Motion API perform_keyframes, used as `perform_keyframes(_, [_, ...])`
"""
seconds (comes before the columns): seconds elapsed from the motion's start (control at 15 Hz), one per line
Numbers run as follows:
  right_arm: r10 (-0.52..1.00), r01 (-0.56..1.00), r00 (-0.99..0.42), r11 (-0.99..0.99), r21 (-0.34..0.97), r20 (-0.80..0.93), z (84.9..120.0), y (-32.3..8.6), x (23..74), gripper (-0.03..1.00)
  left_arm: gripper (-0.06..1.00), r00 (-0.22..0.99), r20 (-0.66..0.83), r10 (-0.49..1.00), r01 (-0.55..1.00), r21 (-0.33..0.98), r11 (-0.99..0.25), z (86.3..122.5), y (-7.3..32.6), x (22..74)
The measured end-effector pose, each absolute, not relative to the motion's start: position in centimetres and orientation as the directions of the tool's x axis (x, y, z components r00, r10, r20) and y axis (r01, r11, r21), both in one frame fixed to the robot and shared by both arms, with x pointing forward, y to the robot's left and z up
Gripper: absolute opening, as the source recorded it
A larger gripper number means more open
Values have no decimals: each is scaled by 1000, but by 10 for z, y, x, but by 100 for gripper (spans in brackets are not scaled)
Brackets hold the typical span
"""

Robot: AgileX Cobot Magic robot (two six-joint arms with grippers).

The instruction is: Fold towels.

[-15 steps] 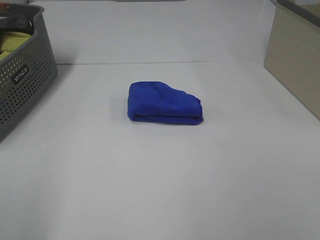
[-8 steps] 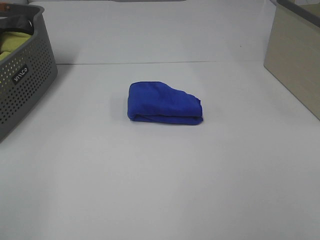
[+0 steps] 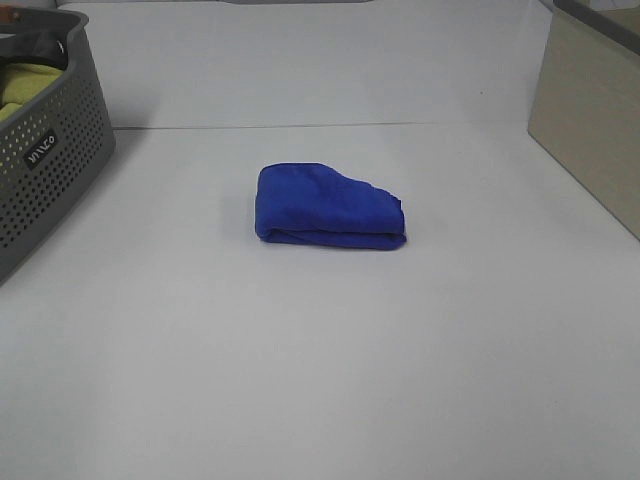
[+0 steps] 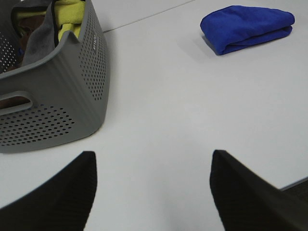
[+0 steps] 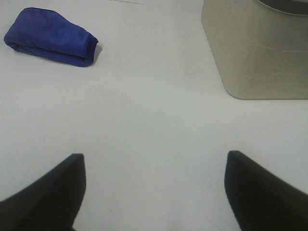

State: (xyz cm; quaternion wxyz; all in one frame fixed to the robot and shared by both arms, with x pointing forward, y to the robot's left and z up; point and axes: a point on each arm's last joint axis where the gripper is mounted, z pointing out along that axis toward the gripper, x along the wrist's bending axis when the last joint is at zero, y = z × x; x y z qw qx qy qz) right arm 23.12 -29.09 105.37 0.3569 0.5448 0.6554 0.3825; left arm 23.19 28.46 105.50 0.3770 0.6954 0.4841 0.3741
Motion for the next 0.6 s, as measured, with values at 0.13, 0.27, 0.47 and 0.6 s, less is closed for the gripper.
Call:
perform_keyframes(0.13, [987,441,-152,114,890,-51,1054,-291,231,75,64,251,155,955,391,887,-247,1055,285,232])
perform_keyframes(0.27, [987,441,-152,114,890,-51,1054,-291,231,75,64,251,155,955,391,887,-247,1055,285,232])
perform_keyframes(0.47, [987,441,-152,114,890,-51,1054,-291,231,75,64,251,155,955,391,887,-247,1055,285,232])
perform_keyframes(0.6, [987,441,-152,114,890,-51,1054,-291,231,75,64,251,155,955,391,887,-247,1055,285,232])
